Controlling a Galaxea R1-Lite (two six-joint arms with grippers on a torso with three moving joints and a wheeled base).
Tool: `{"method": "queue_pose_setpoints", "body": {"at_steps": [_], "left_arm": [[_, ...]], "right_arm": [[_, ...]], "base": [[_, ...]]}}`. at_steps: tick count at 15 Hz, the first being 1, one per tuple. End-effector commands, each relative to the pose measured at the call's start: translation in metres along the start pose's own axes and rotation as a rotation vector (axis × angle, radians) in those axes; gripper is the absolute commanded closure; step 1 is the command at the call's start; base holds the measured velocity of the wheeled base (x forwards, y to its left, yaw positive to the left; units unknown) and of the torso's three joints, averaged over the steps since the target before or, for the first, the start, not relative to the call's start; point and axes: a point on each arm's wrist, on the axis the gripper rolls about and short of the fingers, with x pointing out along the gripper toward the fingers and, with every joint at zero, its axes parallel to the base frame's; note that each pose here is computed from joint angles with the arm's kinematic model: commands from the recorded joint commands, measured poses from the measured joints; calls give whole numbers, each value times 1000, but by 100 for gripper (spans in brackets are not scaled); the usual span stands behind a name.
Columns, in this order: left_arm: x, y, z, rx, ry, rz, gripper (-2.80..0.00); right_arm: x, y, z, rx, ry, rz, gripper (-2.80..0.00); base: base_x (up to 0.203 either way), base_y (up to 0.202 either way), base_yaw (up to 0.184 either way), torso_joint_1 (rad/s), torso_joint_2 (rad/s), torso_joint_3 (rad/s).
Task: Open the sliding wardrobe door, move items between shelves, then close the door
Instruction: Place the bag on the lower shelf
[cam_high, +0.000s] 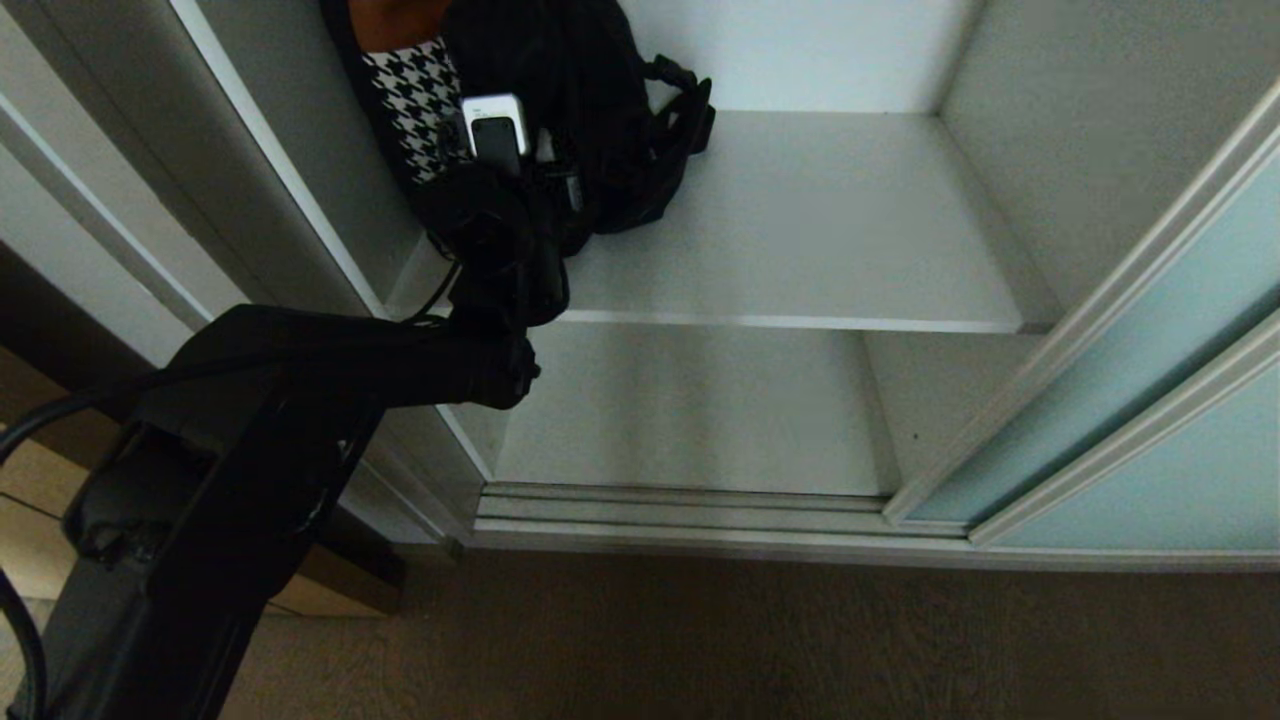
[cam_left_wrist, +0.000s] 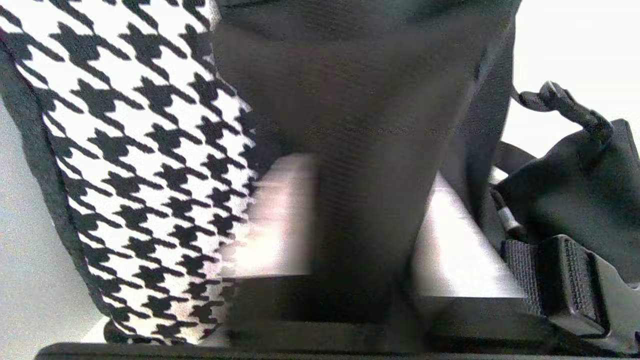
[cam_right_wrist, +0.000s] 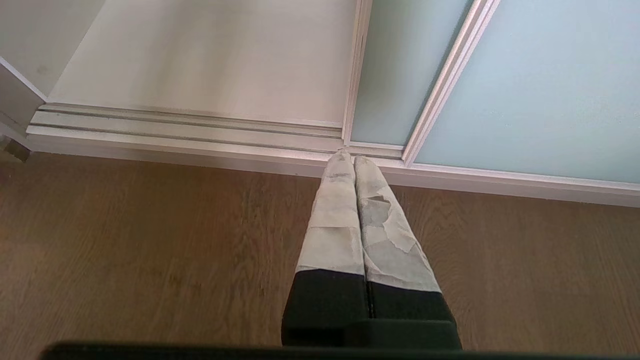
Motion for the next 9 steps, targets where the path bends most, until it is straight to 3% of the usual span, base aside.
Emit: {"method": "queue_pose_setpoints", "body": {"at_steps": [1,5,9], "left_arm": [[0,2,-2,-10,-2,7,0],[4,5,25,-41,-49,25,0],[0,-5,79,-118,-102,66,0]], "right_arm": [[0,0,0,0,-2,1,0],[0,0,0,0,-2,-1,0],[0,0,0,0,-2,1,0]], "base": [[0,0,0,0,0,0],[0,0,0,0,0,0],[0,0,0,0,0,0]]}}
